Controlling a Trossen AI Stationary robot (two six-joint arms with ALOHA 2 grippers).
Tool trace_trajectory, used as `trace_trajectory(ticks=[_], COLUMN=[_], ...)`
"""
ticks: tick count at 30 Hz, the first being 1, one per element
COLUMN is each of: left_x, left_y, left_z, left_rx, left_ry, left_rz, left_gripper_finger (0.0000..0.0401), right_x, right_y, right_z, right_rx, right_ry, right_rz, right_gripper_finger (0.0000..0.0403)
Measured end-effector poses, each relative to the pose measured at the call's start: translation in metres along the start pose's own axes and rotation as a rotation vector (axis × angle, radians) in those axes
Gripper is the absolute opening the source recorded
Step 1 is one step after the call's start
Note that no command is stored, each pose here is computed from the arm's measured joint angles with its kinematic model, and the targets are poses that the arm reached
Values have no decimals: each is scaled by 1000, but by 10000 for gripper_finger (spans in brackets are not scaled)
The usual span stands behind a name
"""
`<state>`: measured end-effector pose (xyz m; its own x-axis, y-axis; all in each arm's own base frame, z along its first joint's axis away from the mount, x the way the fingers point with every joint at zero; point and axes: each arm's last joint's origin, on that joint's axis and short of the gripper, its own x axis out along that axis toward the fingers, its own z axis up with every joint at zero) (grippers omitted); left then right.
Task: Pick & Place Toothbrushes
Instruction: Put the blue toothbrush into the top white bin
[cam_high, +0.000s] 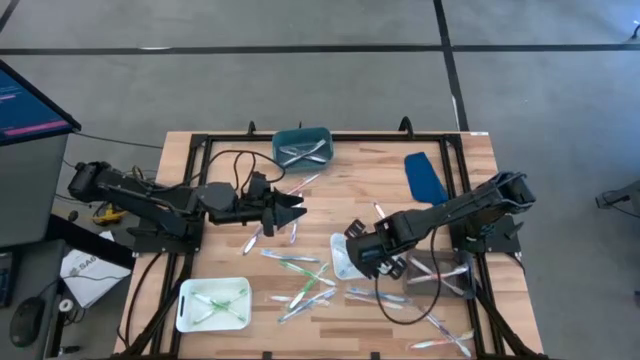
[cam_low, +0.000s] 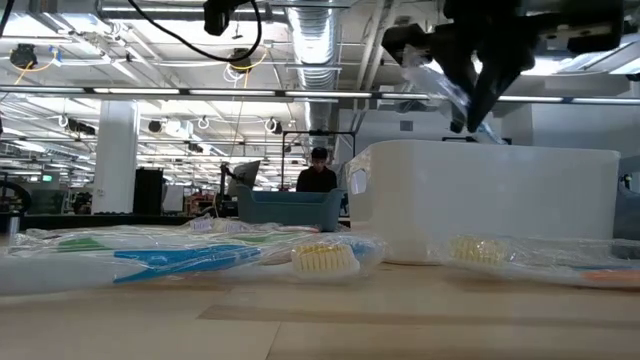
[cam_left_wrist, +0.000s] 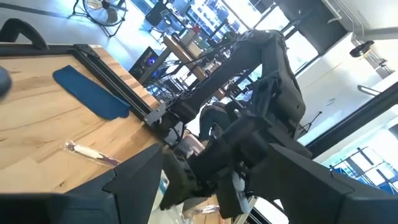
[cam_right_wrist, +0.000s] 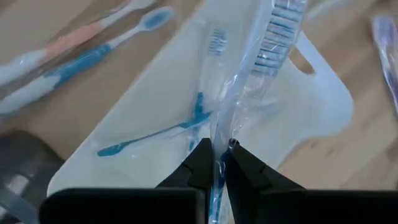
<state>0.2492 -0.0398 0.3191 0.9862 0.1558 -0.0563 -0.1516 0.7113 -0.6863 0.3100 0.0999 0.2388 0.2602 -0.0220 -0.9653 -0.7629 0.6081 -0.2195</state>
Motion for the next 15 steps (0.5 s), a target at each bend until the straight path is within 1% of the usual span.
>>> trace_trajectory(ticks=[4,6,8,11,12,14,15], left_x=[0,0,0,0,0,0,0], left_y=[0,0,0,0,0,1,1], left_z=[0,0,0,0,0,0,0], left_rx=[-13,-13,-13,-12,-12,-11,-9], left_ry=[-4,-4,-3,-2,-2,-7,-8], left_rz=[4,4,4,6,7,13,15], left_gripper_finger=[282,282,282,282,282,282,282], right_x=[7,9,11,14,17,23,24], right_y=[8,12,15,15,14,16,15], right_z=[4,10,16,20,18,14,14], right_rx=[-96,-112,-46,125,151,161,163], right_ry=[-19,-42,-68,-61,-44,15,20], right_rz=[-9,-20,-37,-71,-64,-42,-45], right_gripper_finger=[22,23,25,24,24,24,24])
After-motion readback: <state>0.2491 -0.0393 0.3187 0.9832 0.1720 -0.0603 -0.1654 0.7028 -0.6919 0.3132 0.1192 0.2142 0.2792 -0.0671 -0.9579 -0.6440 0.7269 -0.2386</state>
